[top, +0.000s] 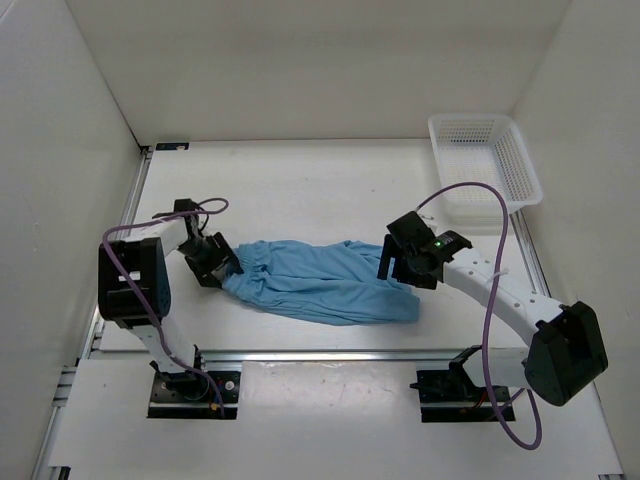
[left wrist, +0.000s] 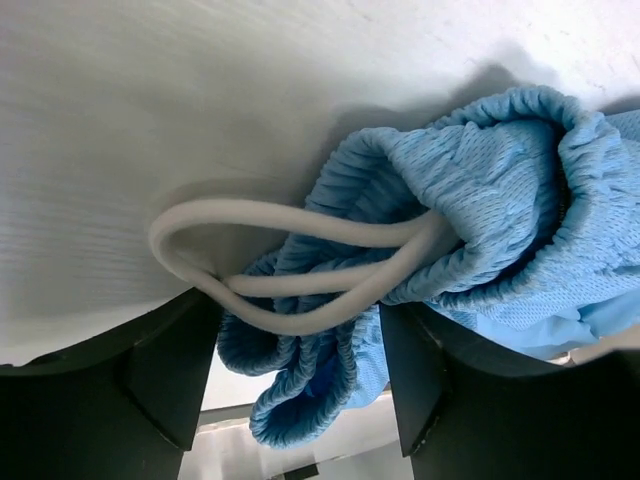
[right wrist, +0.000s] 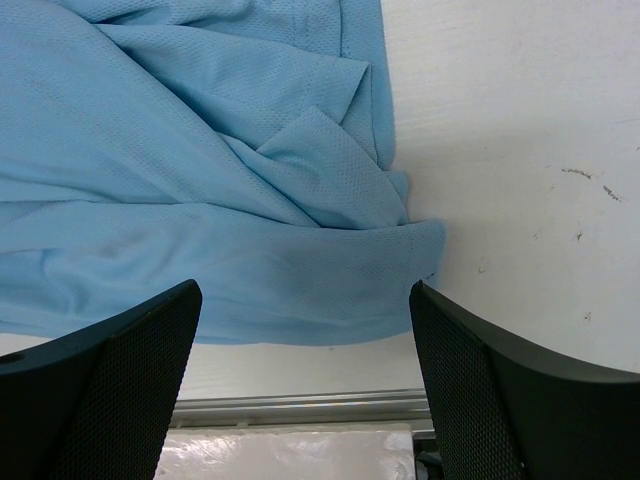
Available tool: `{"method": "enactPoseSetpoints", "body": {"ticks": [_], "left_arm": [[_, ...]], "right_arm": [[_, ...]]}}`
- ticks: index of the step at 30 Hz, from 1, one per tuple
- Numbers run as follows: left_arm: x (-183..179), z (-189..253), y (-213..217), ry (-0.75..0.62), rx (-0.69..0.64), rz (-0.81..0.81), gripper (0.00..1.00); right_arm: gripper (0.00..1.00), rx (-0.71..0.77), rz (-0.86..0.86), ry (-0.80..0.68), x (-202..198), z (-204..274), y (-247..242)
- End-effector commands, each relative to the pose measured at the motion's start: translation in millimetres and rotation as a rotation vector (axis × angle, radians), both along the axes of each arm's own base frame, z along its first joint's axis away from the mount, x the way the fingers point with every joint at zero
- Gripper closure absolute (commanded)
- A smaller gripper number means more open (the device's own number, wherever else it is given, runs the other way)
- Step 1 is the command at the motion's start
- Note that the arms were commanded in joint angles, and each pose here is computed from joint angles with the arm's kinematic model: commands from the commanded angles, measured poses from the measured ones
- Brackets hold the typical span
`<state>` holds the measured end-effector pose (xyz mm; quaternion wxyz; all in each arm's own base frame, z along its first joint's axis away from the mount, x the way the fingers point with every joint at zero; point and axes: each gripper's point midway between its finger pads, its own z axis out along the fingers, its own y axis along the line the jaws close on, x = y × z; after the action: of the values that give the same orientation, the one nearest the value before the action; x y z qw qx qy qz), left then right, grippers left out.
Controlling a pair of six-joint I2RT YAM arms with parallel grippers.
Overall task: Fold and stack the shorts
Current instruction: Fold the shorts
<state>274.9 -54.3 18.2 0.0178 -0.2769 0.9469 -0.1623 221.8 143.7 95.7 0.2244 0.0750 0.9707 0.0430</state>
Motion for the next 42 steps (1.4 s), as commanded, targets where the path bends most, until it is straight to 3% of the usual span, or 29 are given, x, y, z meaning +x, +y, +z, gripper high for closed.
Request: {"method": "enactPoseSetpoints", "body": {"ticks": [1,2,5,6,7,8,12,20,25,35,42], "left_arm": [[19.0,-11.5,1.6,-0.052,0.032,0.009,0.26],[21.9,-10.2,0.8,-0.061,0.042,0.002,0.27],[20.9,-12.4,-2.6,-0.046,0.039,0.011,0.54],[20.9,-12.4,-2.6,-0.046,0.039,0.011,0.64],[24.2,-9.7,-4.0,-0.056,0.030,0.010,0.84],[24.2,-9.7,-4.0,-0.056,0.030,0.010,0.90],[31.5,17.1,8.6,-0.103,0.105,0.033,0.90],[50.3,109.7,53.9,-0.235,0.415,0.072,0.90],[51.7,147.4,42.8,-0.307,0.462,-0.013,0.90],[57.0,179.1,-45.7,-0.382,0.541,-0.277,0.90],[45.0,180.3,-146.6,-0.421,0.496,-0.435,0.90]], "right_arm": [[0.11,0.033,0.013,-0.049,10.1,15.2,7.1],[0.11,0.033,0.004,-0.050,11.5,15.2,5.0],[0.11,0.038,0.004,-0.057,13.4,18.3,6.3],[0.11,0.038,0.004,-0.057,13.4,18.3,6.3],[0.11,0.038,0.004,-0.057,13.4,18.3,6.3],[0.11,0.038,0.004,-0.057,13.4,18.3,6.3],[0.11,0.038,0.004,-0.057,13.4,18.3,6.3],[0.08,0.083,0.089,0.013,16.0,2.2,25.9],[0.15,0.181,0.159,0.091,19.8,-19.0,55.1],[0.17,0.206,0.128,0.070,26.6,-15.5,51.0],[0.24,0.209,0.111,0.081,26.8,-18.7,45.7]]}}
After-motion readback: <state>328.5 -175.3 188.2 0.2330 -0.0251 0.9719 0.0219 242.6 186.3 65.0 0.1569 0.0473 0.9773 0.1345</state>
